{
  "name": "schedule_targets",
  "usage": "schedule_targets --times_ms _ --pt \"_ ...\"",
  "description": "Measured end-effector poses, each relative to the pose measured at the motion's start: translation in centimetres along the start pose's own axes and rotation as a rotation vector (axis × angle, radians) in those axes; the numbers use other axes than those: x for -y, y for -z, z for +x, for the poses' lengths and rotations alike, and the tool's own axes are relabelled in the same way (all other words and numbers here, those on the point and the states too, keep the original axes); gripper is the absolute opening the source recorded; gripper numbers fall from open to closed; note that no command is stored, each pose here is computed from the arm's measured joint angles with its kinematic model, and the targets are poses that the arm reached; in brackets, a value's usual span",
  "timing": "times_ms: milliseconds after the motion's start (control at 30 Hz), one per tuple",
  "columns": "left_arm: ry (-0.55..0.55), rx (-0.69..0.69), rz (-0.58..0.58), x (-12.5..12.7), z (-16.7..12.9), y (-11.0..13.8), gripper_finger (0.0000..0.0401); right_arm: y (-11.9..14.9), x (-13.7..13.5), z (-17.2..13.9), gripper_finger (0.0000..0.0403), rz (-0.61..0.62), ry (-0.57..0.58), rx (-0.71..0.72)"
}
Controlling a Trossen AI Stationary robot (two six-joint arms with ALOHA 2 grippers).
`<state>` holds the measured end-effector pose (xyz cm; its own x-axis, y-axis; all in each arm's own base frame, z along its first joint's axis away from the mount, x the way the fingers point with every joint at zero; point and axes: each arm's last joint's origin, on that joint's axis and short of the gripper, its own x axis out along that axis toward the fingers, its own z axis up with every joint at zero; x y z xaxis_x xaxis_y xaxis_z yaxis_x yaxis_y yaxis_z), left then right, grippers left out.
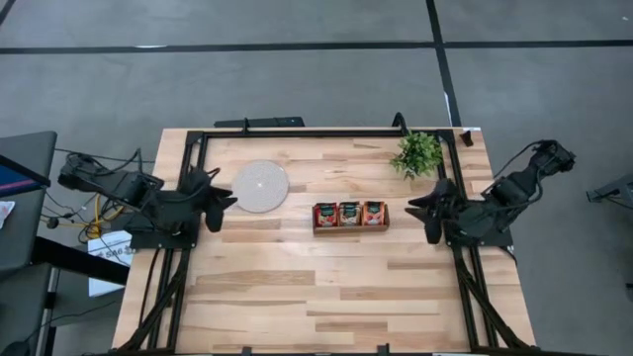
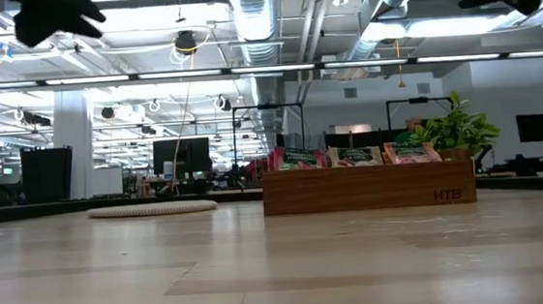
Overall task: Pick & Place Tea
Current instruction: Return to Home Position
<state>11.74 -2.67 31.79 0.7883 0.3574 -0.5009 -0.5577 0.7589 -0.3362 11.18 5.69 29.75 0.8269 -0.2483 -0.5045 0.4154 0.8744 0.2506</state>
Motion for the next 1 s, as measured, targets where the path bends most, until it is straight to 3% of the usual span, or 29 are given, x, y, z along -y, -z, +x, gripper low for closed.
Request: schedule_targets --times_ms 167,267,333,500,700,867,1000 --pt "0.063 -0.049 -0.048 -1.4 -0.5 1.1 0.0129 0.9 1.8 -0.6 0.0119 0.129 -0.02 -0.02" --pt "0.091 -0.051 -0.14 -1.5 -0.7 1.0 0.0129 0.8 2.2 -0.9 0.0119 0.209 -0.033 -0.02" --pt "0.098 -0.046 -0.126 -1.5 -0.8 0.9 0.0129 0.7 2.4 -1.0 0.0119 0.173 -0.02 0.008" --pt "0.174 -0.046 0.044 -1.2 -0.9 0.7 0.0129 0.4 2.9 -1.2 0.0119 0.118 0.007 0.053" --pt "0.303 0.086 0.115 -1.2 -1.9 -0.1 0.0129 0.1 3.4 -1.5 0.0119 0.118 0.013 0.083" --pt "0.496 0.172 0.098 -2.0 -0.9 2.0 0.0129 0.0 3.0 -1.3 0.0119 0.115 -0.024 0.107" --pt "0.62 0.227 0.056 -2.5 1.0 4.7 0.0129 1.5 2.4 0.2 0.0119 0.113 -0.095 0.169"
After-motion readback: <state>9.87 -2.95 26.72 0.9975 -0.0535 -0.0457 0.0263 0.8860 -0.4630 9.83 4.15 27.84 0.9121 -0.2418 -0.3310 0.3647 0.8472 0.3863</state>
